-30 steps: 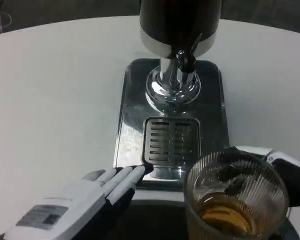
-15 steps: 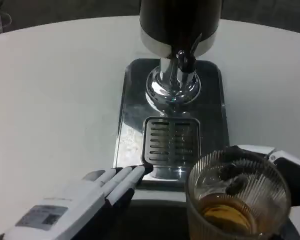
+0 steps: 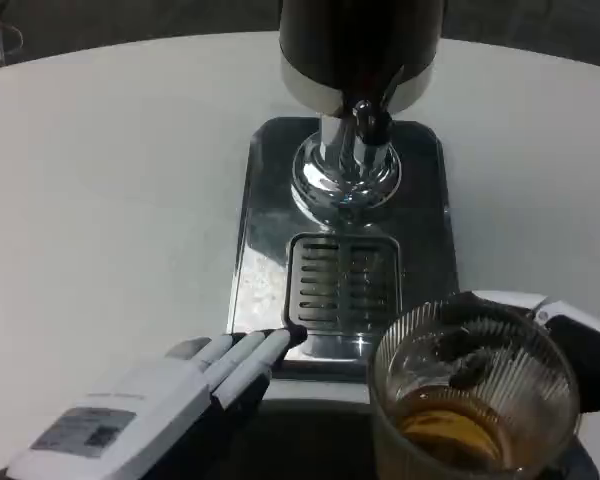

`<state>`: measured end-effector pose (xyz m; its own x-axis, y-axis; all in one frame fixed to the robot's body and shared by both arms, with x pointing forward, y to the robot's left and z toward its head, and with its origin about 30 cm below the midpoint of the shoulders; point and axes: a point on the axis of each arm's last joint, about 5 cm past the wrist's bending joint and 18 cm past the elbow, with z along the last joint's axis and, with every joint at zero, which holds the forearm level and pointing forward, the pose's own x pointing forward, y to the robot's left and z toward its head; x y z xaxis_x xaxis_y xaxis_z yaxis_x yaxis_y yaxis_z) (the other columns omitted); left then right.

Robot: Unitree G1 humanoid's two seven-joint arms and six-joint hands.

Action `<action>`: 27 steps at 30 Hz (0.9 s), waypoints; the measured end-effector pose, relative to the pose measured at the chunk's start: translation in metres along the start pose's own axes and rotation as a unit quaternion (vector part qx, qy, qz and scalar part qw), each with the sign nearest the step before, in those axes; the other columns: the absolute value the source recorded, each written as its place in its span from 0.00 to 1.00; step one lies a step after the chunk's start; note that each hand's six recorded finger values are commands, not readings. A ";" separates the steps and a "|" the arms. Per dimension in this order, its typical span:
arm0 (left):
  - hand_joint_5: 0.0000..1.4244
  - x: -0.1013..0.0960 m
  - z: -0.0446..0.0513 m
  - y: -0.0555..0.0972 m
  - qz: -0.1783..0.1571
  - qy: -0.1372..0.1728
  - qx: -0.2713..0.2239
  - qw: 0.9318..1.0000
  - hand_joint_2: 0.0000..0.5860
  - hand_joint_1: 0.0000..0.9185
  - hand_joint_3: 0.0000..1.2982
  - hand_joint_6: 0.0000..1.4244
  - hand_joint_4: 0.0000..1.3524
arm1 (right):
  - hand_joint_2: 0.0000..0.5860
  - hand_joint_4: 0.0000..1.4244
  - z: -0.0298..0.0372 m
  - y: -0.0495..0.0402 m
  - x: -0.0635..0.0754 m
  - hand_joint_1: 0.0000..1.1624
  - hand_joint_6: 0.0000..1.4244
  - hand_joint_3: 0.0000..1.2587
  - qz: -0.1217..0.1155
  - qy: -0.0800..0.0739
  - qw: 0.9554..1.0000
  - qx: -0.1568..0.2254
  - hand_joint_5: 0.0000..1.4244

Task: Grasp the cup under the faucet to collect the drink, then remove the cup.

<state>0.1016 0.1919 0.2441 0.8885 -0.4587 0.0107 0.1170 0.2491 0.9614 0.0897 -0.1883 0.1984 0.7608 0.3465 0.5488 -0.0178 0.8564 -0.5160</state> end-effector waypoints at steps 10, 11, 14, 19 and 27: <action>0.00 0.000 0.0000 0.000 0.000 0.000 -0.002 1.000 0.06 0.00 0.00 0.00 0.00 | 0.40 0.85 0.0000 -0.0002 0.001 0.75 1.00 0.81 0.000 -0.002 1.000 0.000 0.98; 0.00 0.000 0.0000 0.000 0.000 0.001 -0.002 1.000 0.06 0.00 0.00 0.00 0.00 | 0.40 0.85 -0.0001 -0.0003 0.001 0.75 1.00 0.81 0.000 -0.003 1.000 0.000 0.98; 0.00 0.001 -0.0001 0.000 0.001 0.001 -0.002 1.000 0.06 0.00 0.00 0.00 0.00 | 0.40 0.85 -0.0001 -0.0003 0.001 0.75 1.00 0.81 0.000 -0.004 1.000 0.000 0.98; 0.00 0.001 -0.0005 0.001 0.001 0.004 -0.005 1.000 0.06 0.00 0.00 0.00 0.00 | 0.40 0.85 -0.0001 -0.0004 0.002 0.75 1.00 0.81 -0.001 -0.009 1.000 0.000 0.99; 0.00 0.002 -0.0008 0.001 -0.001 0.007 -0.008 1.000 0.06 0.00 0.00 0.00 0.00 | 0.40 0.86 -0.0002 -0.0006 0.005 0.75 1.00 0.81 -0.002 -0.017 1.000 -0.001 0.99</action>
<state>0.1043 0.1919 0.2452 0.8948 -0.4464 0.0047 0.1260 0.2626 0.9566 0.0938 -0.1871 0.2014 0.7377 0.3571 0.5729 -0.0143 0.8567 -0.5156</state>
